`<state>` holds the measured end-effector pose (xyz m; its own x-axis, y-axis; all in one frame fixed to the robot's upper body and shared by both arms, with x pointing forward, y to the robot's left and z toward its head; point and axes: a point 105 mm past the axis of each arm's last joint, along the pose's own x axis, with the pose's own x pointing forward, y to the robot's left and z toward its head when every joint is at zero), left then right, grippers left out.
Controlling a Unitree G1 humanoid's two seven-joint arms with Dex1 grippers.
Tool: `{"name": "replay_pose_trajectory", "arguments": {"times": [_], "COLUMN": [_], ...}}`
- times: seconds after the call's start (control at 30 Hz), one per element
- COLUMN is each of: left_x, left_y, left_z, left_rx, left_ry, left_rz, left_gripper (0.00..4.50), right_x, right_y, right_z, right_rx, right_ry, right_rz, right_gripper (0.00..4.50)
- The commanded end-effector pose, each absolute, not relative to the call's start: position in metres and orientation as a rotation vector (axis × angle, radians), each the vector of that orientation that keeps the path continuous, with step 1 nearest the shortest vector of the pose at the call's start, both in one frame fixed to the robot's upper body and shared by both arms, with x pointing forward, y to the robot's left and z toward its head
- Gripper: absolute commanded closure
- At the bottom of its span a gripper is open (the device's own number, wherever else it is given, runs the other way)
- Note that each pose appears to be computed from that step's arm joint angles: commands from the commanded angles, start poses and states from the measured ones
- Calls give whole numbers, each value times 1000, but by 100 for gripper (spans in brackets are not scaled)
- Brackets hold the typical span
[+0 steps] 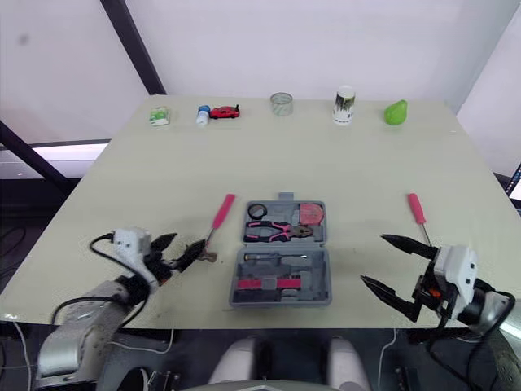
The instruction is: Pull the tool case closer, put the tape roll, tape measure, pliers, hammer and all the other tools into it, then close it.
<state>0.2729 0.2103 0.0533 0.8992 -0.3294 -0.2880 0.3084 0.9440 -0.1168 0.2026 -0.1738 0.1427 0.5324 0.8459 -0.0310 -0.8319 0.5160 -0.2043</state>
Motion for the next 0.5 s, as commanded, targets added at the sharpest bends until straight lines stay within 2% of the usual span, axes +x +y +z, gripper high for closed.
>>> {"name": "replay_pose_trajectory", "arguments": {"times": [0.03, 0.3, 0.5], "left_x": [278, 307, 314], "left_y": [215, 209, 204], "left_z": [56, 51, 42], "left_rx": [-34, -13, 9], "left_ry": [334, 343, 390], "left_rz": [-277, -195, -194], "left_gripper": [2, 2, 2], "right_x": [201, 201, 203], "right_y": [-170, -165, -161], "right_z": [148, 147, 153], "right_rx": [-213, -222, -224], "right_ry": [-87, -93, -113], "right_rz": [1024, 1034, 1053], "right_gripper": [0, 0, 0]}}
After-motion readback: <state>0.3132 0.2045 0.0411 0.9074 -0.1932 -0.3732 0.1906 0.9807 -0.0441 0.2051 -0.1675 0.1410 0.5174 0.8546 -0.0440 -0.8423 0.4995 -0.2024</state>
